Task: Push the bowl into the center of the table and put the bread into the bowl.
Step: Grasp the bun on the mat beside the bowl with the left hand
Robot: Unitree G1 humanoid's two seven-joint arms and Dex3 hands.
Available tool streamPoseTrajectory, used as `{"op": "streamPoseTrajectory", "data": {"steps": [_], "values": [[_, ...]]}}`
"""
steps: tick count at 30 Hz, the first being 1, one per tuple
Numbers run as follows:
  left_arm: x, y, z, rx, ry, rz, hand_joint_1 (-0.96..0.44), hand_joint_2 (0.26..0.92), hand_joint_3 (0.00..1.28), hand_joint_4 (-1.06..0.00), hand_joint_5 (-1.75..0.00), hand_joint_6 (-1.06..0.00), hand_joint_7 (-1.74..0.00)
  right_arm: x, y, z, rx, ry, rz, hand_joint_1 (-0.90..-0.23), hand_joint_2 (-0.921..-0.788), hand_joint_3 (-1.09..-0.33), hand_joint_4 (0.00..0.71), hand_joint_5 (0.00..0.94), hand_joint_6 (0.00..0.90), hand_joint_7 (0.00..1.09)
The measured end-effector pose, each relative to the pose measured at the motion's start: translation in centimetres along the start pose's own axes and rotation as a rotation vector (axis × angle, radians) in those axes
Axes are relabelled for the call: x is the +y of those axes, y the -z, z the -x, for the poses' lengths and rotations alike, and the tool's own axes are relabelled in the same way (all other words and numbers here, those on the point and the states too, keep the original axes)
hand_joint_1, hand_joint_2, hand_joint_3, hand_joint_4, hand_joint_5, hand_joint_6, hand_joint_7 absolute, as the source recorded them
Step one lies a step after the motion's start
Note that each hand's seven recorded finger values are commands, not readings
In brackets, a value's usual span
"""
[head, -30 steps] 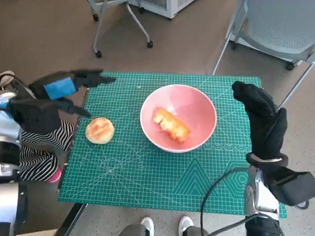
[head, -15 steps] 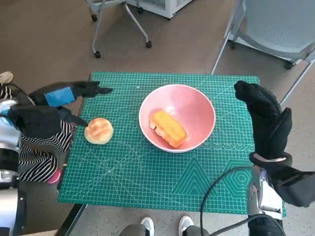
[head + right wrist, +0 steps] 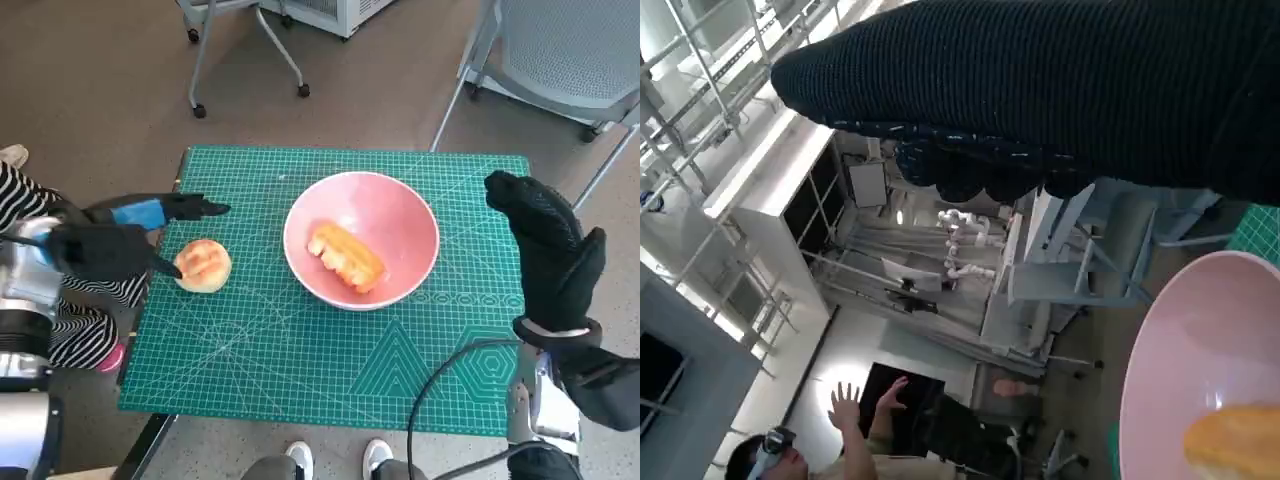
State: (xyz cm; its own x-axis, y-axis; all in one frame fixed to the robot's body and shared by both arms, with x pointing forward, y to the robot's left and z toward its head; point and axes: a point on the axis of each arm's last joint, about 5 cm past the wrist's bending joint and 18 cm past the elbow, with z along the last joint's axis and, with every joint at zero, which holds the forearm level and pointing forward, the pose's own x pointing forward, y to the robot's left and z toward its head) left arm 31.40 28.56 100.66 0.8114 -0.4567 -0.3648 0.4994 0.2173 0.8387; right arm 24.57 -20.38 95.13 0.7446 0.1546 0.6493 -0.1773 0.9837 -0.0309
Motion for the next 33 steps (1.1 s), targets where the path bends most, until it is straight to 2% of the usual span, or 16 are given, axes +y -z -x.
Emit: {"op": "streamPoseTrajectory", "data": {"steps": [21, 27, 33], "values": [[-3.2, 0.0, -2.2, 0.087, 0.120, -0.085, 0.09, 0.770, 0.00, -0.11, -0.01, -0.26, 0.00, -0.3, -0.3, 0.11, 0.003, 0.001, 0.010, -0.682, -0.921, -0.704, 0.214, 0.001, 0.117, 0.54], [-3.8, -0.1, -2.9, 0.133, 0.126, -0.068, 0.15, 0.817, 0.02, -0.24, -0.01, -0.39, -0.02, -0.3, -0.3, 0.16, 0.003, -0.001, 0.011, -0.685, -0.921, -0.705, 0.213, 0.001, 0.117, 0.54], [-3.5, -0.2, -3.3, 0.193, 0.138, -0.072, 0.16, 0.882, 0.02, -0.47, -0.02, -0.60, -0.04, -0.2, -0.4, 0.10, -0.002, -0.005, 0.011, -0.686, -0.921, -0.705, 0.213, 0.000, 0.118, 0.53]]}}
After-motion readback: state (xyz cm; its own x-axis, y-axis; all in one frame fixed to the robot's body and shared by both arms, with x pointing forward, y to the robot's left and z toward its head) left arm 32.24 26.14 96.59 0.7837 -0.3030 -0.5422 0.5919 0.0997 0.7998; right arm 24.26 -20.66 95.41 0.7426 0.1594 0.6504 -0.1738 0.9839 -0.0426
